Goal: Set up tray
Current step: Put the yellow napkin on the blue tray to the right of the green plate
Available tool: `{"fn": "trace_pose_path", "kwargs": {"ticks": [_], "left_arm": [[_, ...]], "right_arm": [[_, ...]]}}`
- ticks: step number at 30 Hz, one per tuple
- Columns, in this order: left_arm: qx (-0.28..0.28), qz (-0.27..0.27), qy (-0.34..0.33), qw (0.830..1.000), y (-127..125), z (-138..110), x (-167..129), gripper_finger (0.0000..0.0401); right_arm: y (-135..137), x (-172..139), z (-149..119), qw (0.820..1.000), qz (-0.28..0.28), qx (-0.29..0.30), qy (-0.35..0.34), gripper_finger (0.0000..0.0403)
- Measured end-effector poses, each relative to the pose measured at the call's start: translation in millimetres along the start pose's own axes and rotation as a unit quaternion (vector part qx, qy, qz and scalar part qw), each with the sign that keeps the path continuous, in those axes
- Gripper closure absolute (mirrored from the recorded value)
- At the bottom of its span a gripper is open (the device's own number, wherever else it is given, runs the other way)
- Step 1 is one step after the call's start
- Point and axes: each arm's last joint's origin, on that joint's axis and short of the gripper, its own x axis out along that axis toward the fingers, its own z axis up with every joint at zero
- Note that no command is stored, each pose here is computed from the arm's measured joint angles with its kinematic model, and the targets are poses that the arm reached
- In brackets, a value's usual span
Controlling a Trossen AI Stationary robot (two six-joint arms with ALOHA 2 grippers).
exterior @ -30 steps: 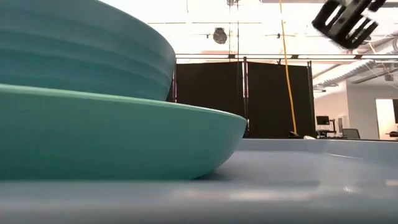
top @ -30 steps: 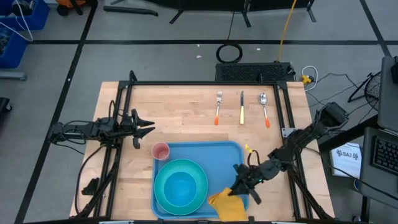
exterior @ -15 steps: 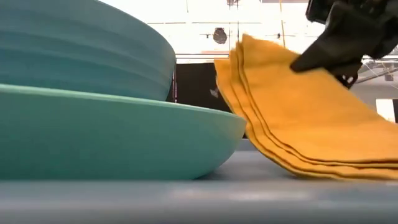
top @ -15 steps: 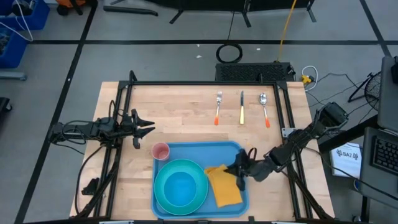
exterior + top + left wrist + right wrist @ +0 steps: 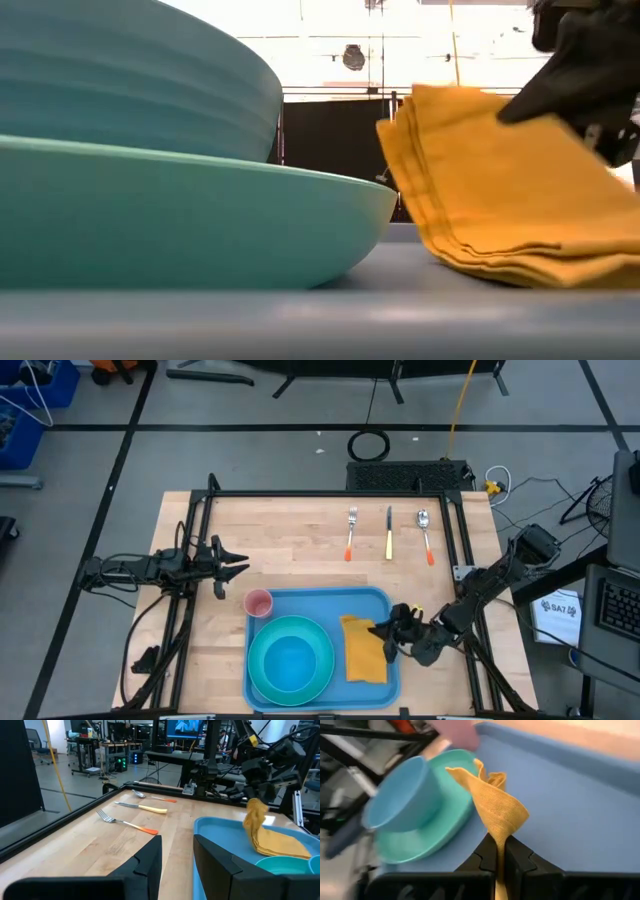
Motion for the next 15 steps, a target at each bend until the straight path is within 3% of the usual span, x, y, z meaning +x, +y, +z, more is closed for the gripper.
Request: {"fn": "trace_pose_path", "kwargs": {"ticks": [5,10,15], "left_arm": [[0.0,0.0,0.0,1.0,0,0,0,0.0286],[0.0,0.0,0.0,1.0,0,0,0,0.0286],[0.0,0.0,0.0,1.0,0,0,0,0.0286]], "right_arm": [[24,-12,-2,0.994,0.108,0.005,-0.005,0.0402],[51,-31,8,0.971,0.233,-0.012,-0.059,0.0402],[60,-45,6,0.958,0.278,-0.005,-0.07,0.0402]]}}
